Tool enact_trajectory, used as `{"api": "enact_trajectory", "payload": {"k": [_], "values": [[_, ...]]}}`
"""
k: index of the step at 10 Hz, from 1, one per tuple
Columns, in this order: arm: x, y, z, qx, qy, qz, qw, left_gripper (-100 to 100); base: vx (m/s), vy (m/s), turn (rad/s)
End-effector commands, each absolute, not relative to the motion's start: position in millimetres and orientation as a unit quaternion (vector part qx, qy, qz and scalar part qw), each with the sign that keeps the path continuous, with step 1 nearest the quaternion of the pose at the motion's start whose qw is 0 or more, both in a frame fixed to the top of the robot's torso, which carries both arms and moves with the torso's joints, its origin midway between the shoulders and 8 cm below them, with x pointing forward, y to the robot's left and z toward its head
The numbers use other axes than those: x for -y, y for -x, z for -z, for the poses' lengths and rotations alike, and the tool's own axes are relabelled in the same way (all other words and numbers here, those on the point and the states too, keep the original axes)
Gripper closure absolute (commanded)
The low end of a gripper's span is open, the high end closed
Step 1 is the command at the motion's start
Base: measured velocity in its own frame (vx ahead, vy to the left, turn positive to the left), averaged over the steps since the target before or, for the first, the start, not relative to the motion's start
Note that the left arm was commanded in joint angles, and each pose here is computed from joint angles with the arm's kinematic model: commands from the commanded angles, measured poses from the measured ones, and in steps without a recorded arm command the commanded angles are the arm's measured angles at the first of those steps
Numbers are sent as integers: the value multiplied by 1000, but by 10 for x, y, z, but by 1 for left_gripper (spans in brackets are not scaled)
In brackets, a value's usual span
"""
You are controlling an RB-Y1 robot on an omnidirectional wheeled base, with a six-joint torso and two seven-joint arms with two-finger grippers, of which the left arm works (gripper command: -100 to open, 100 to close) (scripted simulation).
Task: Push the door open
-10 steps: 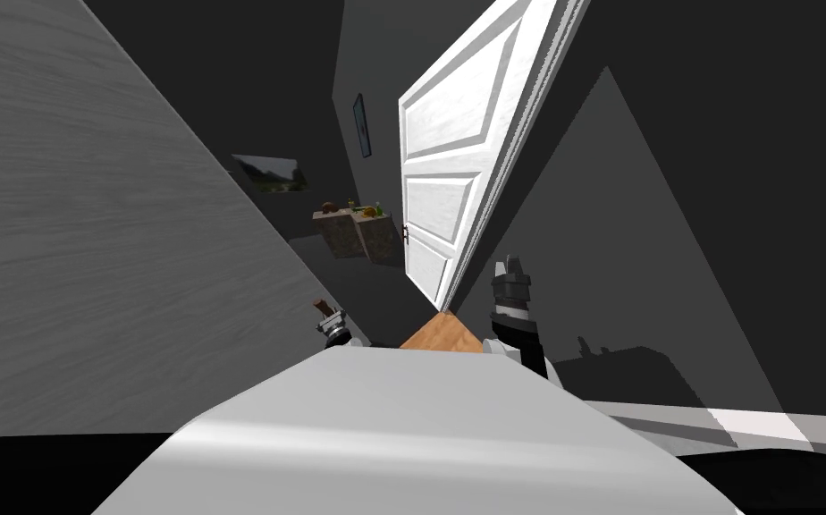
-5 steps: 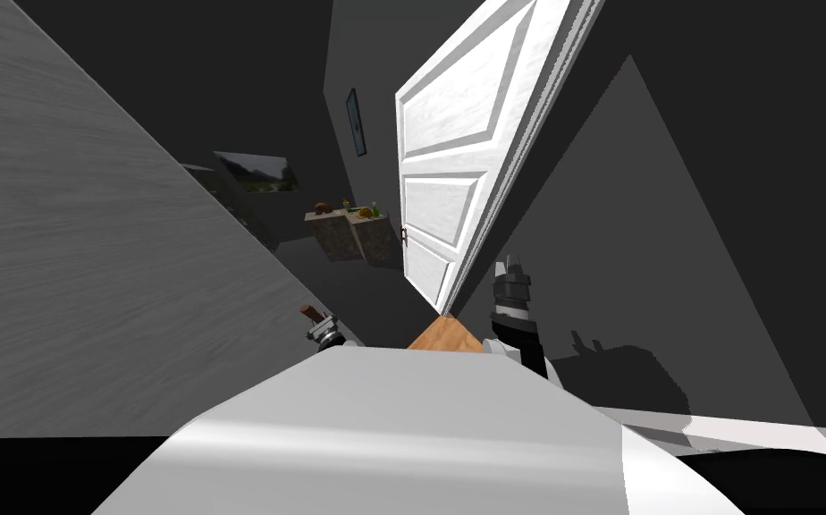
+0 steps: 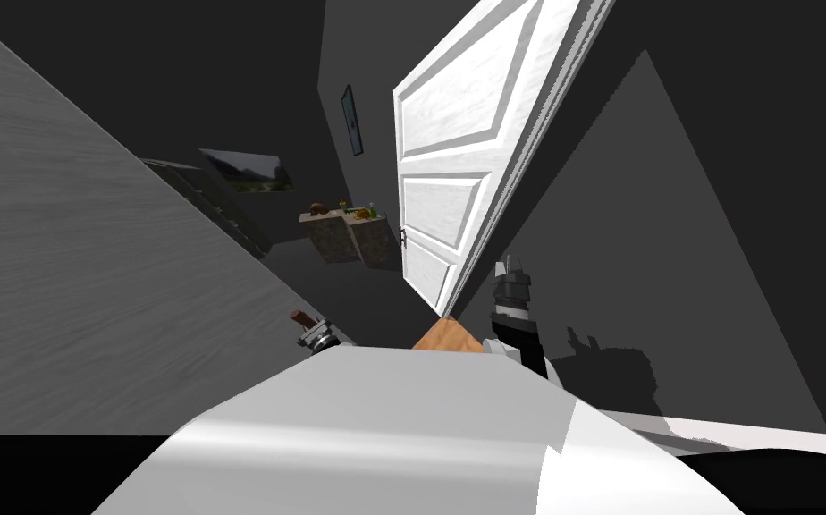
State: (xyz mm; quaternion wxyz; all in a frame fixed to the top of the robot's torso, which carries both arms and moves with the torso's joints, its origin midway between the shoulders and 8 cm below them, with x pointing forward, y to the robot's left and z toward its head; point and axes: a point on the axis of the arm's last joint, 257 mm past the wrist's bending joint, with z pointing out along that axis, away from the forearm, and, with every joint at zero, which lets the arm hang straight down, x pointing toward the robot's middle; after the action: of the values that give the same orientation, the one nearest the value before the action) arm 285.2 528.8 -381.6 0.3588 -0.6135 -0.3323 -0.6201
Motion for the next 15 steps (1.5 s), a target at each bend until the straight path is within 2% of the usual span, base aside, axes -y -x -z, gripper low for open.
{"api": "enact_trajectory", "payload": {"k": [1, 9, 11, 15], "values": [[-5429, -2699, 3775, 341, 600, 618, 377, 100, 69, 34, -30], [-5681, -1905, 3902, 422, 566, 567, 424, 100, 137, 79, -67], [-5747, -1899, 3873, 420, 564, 568, 428, 100, 65, 60, 19], [-5907, -1716, 3825, 428, 551, 561, 445, 100, 92, 169, 25]]}}
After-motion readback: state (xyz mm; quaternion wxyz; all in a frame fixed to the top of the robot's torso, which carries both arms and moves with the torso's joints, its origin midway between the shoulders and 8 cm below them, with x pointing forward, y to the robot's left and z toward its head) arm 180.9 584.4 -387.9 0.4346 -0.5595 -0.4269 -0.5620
